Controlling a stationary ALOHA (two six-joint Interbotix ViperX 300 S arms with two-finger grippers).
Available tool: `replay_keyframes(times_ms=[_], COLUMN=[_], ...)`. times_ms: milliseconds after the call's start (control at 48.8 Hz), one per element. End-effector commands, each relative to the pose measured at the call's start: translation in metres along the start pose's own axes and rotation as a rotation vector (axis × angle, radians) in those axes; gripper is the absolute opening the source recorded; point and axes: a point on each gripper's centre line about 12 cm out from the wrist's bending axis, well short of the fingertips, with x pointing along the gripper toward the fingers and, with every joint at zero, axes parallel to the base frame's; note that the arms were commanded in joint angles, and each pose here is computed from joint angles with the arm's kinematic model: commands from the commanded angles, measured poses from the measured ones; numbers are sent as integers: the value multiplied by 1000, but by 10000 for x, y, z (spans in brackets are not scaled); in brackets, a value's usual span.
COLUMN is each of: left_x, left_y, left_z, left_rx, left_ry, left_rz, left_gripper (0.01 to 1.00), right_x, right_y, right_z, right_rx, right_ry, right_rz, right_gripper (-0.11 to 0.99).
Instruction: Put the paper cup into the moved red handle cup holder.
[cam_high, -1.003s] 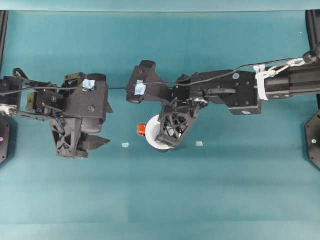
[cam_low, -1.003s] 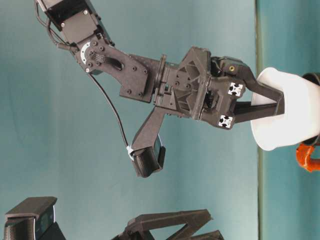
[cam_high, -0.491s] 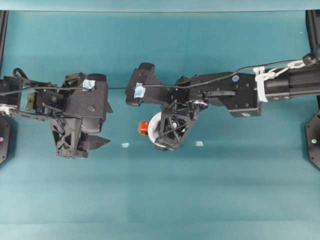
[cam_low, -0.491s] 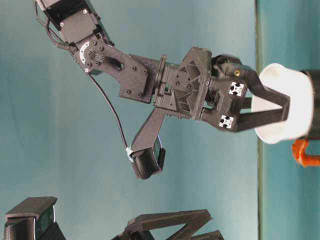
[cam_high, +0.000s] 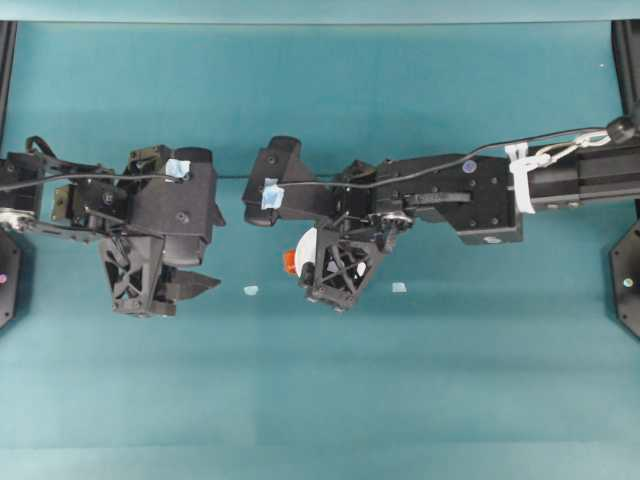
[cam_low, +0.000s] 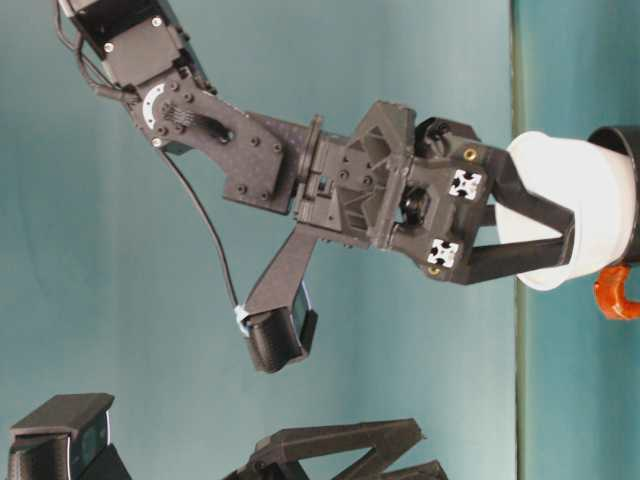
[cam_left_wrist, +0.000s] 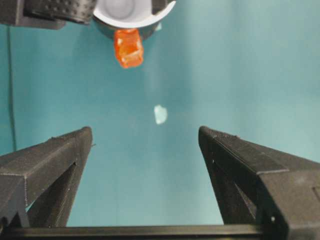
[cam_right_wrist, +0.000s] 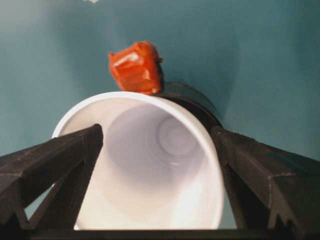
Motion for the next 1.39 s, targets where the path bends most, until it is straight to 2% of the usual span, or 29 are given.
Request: replay_keyframes(times_ms=[0,307,512,594,799,1085,1372], left_x=[-45,-45,-50,-50,-53,-55,-56], left_y=[1,1,2,-18,-32,-37,-76], left_z=[51,53,55,56,62,59,61], left_rx=[2,2,0,5,9,10,18], left_ry=[-23,-24,-26,-26,-28,-28,-29], left_rz=[2,3,3,-1,-4,-5,-12], left_gripper=[945,945,945,945,945,945,945], right_x=[-136,-219,-249,-287,-513,-906,-1166], right_y=[44,31,28,33,37,-39,-15], right_z=[56,-35,2,19,49,68,6], right_rx=[-6,-7,-4,-4,-12,-7,-27], right_ry=[-29,38,20,16,-22,-91,-147], right_rz=[9,-7,-3,-2,5,1,17], right_gripper=[894,856,801,803,801,801,798])
